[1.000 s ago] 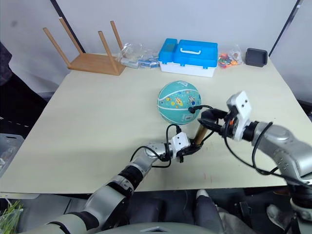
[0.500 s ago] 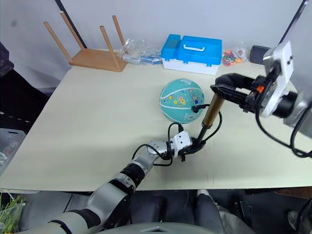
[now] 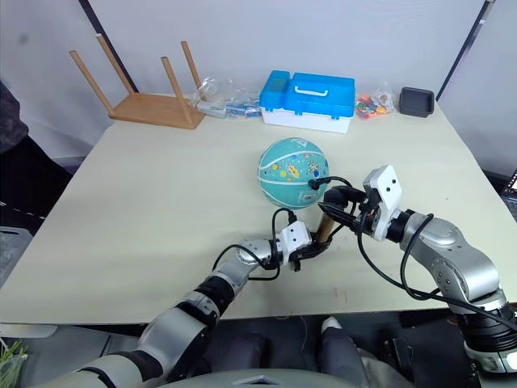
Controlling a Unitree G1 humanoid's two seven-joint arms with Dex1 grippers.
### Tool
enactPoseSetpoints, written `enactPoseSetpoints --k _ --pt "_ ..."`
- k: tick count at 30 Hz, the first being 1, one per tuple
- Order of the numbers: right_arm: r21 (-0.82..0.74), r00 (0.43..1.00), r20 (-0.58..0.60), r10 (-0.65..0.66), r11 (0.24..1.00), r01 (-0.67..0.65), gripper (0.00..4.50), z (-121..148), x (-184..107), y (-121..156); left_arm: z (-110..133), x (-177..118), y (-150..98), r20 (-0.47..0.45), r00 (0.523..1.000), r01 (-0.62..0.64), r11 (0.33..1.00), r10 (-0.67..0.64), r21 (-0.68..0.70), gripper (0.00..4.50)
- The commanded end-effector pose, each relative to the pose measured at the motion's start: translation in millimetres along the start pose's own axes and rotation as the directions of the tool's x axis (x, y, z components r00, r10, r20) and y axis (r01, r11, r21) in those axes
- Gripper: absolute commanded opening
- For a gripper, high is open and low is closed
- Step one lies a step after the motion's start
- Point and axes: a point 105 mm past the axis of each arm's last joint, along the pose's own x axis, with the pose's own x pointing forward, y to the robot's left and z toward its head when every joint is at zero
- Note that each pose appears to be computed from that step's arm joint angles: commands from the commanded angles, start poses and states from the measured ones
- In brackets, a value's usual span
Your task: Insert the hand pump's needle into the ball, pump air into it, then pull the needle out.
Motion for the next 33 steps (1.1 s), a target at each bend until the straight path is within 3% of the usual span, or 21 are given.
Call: enactPoseSetpoints --k 1,3,6,12,17,20,23,25,33 --pt "0.017 0.994 -0.083 -0.067 0.997 0.069 2.05 3 -19 -19 -52 -19 -25 -0.178 0.98 0.07 0.994 -0.085 -0.087 1.09" --pt "-0.023 0.997 -0.041 -0.063 0.998 0.062 2.05 31 -26 -20 -52 -18 -26 -0.179 0.98 0.072 0.994 -0.087 -0.088 1.09" --pt "-0.058 0.997 0.07 -0.037 0.997 0.041 2.05 93 -41 -17 -49 -14 -27 -0.174 0.98 0.079 0.993 -0.093 -0.089 1.09" --pt "-0.132 0.993 0.122 0.008 0.991 0.008 2.05 169 -72 -3 -50 -12 -26 -0.192 0.976 0.092 0.992 -0.107 -0.083 1.09" --pt "-0.123 0.992 0.128 0.0 0.992 0.016 2.05 185 -81 3 -51 -11 -23 -0.2 0.975 0.085 0.993 -0.101 -0.083 1.09" --pt "-0.086 0.999 -0.003 -0.047 0.995 0.047 2.05 136 -67 -6 -52 -10 -27 -0.199 0.974 0.098 0.992 -0.113 -0.079 1.09" --pt "-0.037 0.998 -0.036 -0.041 0.999 0.04 2.05 106 -56 -8 -53 -10 -29 -0.195 0.974 0.102 0.992 -0.116 -0.08 1.09" --pt "-0.011 0.993 -0.107 -0.051 0.999 0.05 2.05 70 -44 -10 -54 -11 -31 -0.196 0.973 0.111 0.991 -0.125 -0.08 1.09" --pt "0.095 0.962 -0.272 0.005 0.995 0.021 2.05 -34 -18 1 -53 -11 -32 -0.191 0.973 0.114 0.991 -0.126 -0.074 1.09"
